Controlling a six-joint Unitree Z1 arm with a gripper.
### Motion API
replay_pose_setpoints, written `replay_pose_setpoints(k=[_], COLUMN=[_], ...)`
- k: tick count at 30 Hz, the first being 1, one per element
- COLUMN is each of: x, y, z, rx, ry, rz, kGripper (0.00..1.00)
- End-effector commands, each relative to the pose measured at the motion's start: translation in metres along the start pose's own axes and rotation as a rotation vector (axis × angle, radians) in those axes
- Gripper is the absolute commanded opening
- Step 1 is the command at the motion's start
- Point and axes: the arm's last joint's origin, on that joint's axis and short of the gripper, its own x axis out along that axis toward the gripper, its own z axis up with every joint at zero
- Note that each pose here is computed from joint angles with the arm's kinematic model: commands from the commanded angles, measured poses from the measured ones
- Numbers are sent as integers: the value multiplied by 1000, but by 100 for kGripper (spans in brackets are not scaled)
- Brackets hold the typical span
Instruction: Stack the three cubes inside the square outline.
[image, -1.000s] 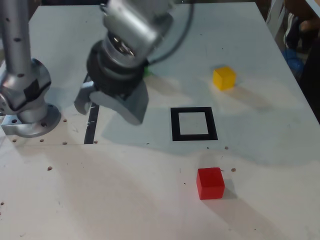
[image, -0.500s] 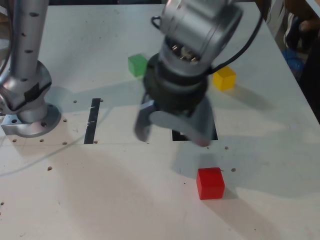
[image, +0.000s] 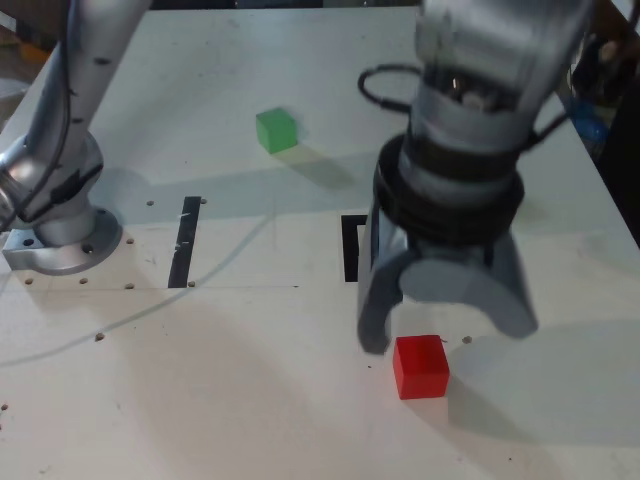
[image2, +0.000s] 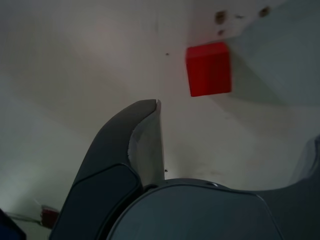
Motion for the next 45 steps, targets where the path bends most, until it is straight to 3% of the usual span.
replay_pose_setpoints(k=[1,7,13,28,32,39,45], x=[4,22,41,73,82,78,80], y=[0,5,8,17,18,21,19], z=[-1,4,17,28,28,29,34], rx=[-12,-43,-68,-90,-92,-94,-93], ry=[29,84,117,146,151,125,101], rz=[8,32,39,33,26,50,47], kGripper=[100,100,99,85,75,42,38])
